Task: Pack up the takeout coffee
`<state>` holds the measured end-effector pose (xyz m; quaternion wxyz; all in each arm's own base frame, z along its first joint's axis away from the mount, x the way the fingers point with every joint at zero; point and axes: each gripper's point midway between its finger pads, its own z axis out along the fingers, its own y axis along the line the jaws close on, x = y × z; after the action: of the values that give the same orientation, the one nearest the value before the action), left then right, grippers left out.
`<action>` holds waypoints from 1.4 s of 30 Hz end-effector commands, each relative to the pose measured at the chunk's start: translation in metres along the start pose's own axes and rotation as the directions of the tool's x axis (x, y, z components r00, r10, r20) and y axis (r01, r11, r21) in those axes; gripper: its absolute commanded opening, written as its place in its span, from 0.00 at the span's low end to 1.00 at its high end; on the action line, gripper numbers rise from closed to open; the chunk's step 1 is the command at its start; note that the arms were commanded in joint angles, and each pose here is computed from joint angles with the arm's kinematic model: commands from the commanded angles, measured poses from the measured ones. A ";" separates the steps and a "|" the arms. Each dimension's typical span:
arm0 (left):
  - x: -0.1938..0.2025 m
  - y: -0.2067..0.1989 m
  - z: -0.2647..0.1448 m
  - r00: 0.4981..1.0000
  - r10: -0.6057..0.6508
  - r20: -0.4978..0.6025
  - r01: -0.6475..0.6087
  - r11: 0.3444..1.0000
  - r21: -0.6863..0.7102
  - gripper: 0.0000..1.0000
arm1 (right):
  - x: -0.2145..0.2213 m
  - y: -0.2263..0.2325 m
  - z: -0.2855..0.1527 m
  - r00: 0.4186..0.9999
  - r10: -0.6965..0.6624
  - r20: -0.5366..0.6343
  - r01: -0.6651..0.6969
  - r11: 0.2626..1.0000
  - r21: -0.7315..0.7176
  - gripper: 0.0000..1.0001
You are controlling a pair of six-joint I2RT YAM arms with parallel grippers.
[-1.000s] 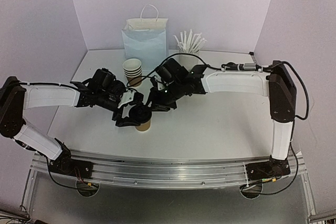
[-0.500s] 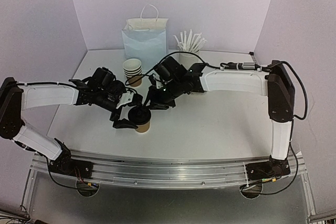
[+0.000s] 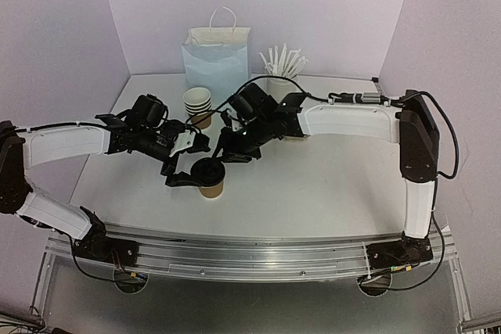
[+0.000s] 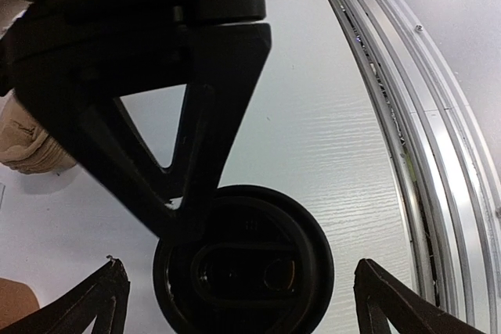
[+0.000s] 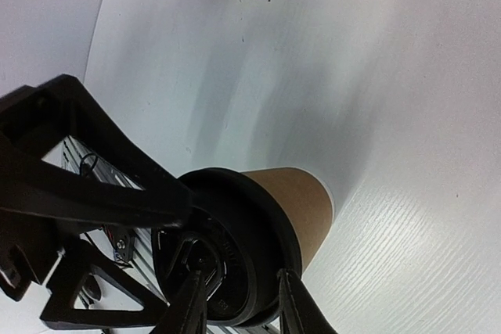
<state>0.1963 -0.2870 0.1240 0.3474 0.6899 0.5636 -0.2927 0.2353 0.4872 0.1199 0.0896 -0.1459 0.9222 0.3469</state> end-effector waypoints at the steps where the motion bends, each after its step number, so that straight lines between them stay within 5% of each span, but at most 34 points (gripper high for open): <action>1: -0.026 0.010 -0.034 0.996 0.070 0.045 -0.068 0.996 -0.061 0.99 | -0.004 0.009 -0.007 0.999 -0.029 0.021 0.029 1.000 0.004 0.29; 3: -0.022 0.009 -0.045 0.995 0.094 0.038 -0.090 0.992 -0.089 0.95 | -0.006 0.008 -0.007 0.999 -0.031 0.028 0.031 0.999 0.009 0.29; 9: 0.008 -0.020 -0.064 0.969 0.246 -0.032 -0.247 0.966 -0.070 0.45 | -0.008 0.012 -0.005 0.999 -0.040 0.035 0.040 0.999 0.009 0.28; 11: 0.014 -0.030 -0.061 0.954 0.298 -0.025 -0.299 0.953 -0.051 0.35 | -0.008 0.014 -0.004 0.998 -0.045 0.035 0.045 0.999 0.008 0.28; 23: 0.027 -0.035 -0.037 0.878 0.478 0.004 -0.478 0.877 -0.044 0.42 | 0.001 0.009 0.007 0.999 -0.042 0.009 0.042 0.998 0.037 0.28; 42: 0.055 -0.036 -0.013 0.864 0.500 -0.054 -0.498 0.866 0.056 0.42 | 0.007 0.008 0.012 0.999 -0.053 -0.009 0.053 0.997 0.052 0.27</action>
<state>0.1698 -0.2444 0.0939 0.4000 0.8138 0.3737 -0.1949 0.2283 0.4935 0.1102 0.0982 -0.1598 0.9290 0.3190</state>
